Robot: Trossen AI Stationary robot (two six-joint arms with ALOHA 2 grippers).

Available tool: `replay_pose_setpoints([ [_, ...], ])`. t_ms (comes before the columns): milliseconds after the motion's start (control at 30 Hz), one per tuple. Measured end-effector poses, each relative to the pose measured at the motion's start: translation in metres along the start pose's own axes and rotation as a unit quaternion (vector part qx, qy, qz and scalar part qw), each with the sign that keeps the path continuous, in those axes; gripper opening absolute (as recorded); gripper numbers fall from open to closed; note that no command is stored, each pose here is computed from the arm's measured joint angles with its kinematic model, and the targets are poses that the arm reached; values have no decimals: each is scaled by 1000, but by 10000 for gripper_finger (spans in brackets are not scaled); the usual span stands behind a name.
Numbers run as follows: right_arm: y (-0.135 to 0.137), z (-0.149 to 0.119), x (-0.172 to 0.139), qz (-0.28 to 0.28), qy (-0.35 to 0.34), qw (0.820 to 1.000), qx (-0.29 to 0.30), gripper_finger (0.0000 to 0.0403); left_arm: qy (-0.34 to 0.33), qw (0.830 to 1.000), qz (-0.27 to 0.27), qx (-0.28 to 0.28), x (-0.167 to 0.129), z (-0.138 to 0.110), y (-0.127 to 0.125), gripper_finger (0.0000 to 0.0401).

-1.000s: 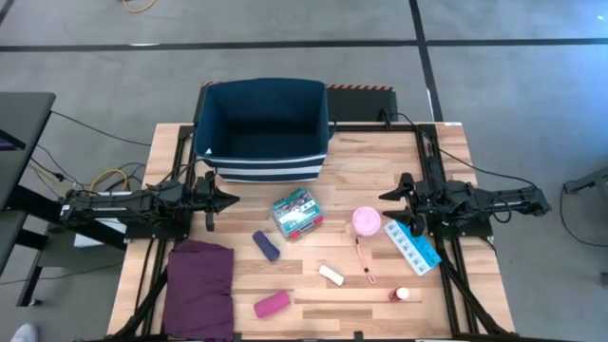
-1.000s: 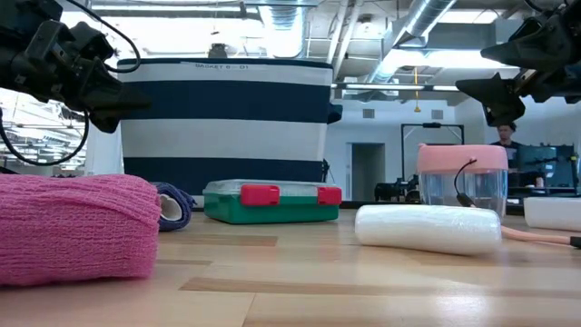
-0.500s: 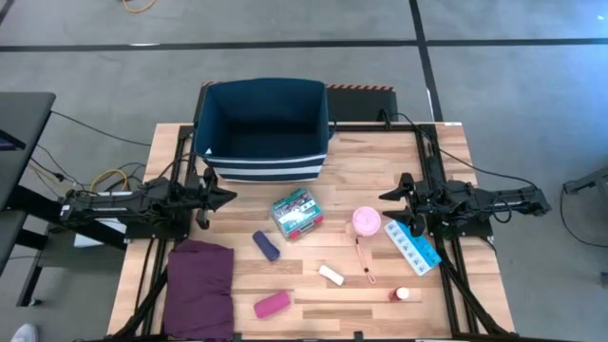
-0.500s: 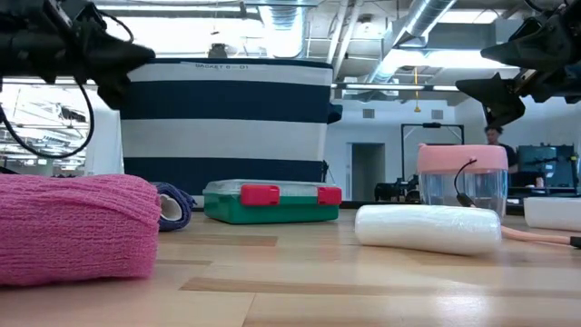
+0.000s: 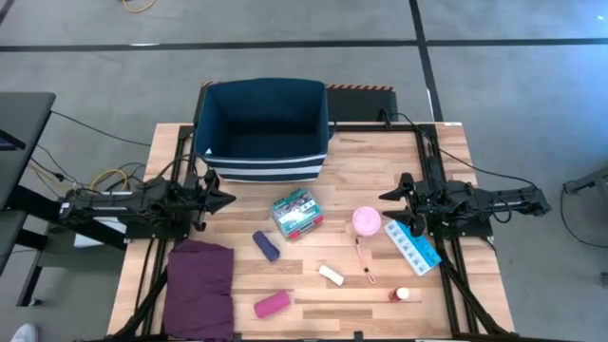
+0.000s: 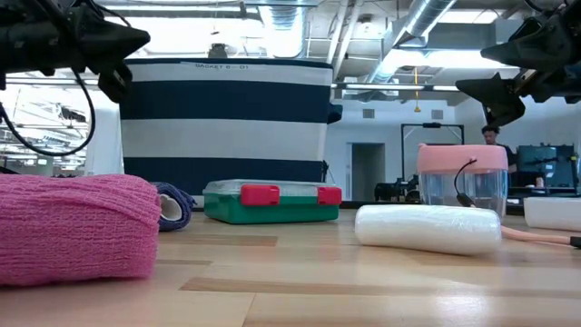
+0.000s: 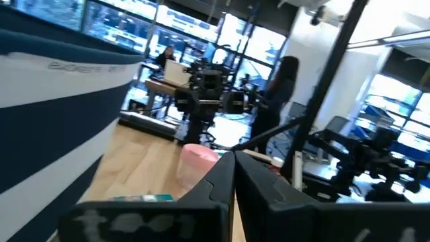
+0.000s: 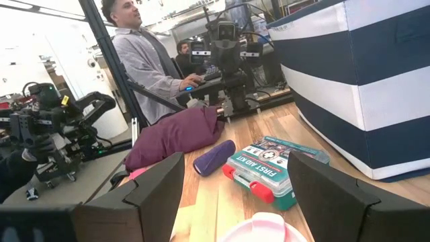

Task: Pick & place medical supplies in basket/bin
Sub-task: Put the violet bandage into the blue bin

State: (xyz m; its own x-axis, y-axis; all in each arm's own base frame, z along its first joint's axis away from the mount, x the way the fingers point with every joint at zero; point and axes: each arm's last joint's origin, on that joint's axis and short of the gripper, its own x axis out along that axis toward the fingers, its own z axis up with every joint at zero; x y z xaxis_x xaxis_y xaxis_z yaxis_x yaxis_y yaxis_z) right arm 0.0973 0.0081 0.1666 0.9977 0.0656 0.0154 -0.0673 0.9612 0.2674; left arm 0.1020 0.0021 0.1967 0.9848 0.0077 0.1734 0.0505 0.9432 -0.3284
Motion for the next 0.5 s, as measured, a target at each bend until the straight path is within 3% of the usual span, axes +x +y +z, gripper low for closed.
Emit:
replay_pose_setpoints([
  [267, 0, 0, 0, 0, 0, 1000, 0, 260, 16, 997, 71, 1, 1, -6, 5, 0],
  [500, 0, 0, 0, 0, 0, 1000, -8, 260, 56, 994, 91, 6, 0, -13, 9, 0],
])
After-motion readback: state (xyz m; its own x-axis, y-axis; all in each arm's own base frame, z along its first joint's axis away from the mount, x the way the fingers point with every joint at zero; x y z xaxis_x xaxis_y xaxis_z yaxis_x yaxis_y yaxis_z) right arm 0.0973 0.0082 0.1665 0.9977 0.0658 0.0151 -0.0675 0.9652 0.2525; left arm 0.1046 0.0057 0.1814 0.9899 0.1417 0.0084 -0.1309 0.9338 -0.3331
